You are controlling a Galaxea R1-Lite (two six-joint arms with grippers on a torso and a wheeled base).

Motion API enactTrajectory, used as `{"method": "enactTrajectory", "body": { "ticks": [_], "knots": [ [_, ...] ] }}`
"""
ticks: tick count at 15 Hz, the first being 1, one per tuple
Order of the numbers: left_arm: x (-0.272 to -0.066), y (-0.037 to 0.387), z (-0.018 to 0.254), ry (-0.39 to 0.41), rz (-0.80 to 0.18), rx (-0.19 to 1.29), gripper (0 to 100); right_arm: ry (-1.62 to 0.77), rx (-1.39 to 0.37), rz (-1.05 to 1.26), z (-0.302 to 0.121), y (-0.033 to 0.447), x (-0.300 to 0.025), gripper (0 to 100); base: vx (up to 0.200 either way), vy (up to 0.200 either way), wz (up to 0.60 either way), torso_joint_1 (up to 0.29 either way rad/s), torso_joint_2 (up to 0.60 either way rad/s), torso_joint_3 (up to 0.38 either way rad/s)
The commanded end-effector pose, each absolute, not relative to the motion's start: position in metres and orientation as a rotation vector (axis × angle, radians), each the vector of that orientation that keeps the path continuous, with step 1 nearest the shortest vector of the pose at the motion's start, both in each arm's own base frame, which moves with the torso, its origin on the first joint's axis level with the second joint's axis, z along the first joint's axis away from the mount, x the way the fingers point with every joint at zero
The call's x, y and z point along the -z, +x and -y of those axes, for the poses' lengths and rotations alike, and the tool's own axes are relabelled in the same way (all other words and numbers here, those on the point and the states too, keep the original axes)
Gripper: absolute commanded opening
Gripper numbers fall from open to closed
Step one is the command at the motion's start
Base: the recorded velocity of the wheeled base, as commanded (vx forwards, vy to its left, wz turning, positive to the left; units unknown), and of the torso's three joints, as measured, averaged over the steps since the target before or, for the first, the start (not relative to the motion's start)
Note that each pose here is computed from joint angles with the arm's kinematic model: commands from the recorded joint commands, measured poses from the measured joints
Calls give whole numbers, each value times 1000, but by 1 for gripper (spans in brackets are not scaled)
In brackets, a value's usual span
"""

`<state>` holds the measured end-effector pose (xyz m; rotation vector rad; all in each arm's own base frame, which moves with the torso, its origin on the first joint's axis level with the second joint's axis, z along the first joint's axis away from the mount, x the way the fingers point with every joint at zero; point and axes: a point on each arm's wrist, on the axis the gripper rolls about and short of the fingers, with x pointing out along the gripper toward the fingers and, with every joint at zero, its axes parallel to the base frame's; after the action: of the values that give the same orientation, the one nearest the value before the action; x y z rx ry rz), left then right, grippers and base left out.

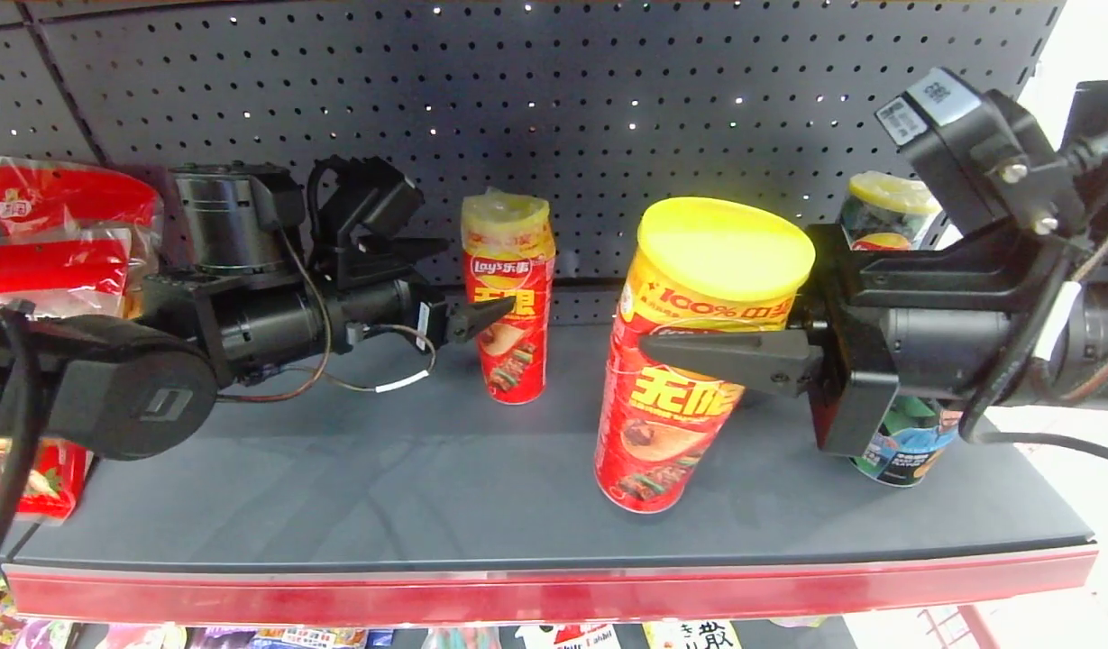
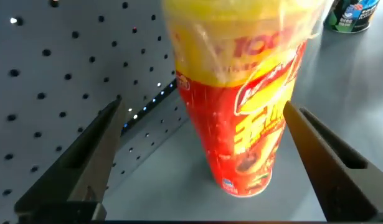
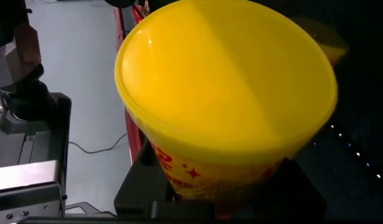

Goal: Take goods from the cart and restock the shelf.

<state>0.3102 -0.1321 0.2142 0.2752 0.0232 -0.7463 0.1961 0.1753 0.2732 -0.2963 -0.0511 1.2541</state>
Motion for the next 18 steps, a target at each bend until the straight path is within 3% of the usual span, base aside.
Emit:
{"method": "enactTrajectory", "body": {
  "ticks": [1,4,5,13,16,18],
  "knots": [
    [-209,321,139,274,-33,753,100,-297,-1250,41,-176,199,-271,0,0,0,0,0,0,0],
    [-202,339,146,273,-32,773,100,-297,-1230,33,-172,203,-269,0,0,0,0,0,0,0],
    [-201,344,148,273,-27,774,0,-296,-1229,30,-172,204,-269,0,0,0,0,0,0,0],
    [-209,343,148,272,16,784,0,-297,-1225,19,-173,207,-266,0,0,0,0,0,0,0],
    [-235,319,146,269,89,839,0,-297,-1215,11,-171,210,-264,0,0,0,0,0,0,0],
    [-241,289,139,267,93,879,0,-300,-1202,1,-171,216,-261,0,0,0,0,0,0,0]
  ]
}}
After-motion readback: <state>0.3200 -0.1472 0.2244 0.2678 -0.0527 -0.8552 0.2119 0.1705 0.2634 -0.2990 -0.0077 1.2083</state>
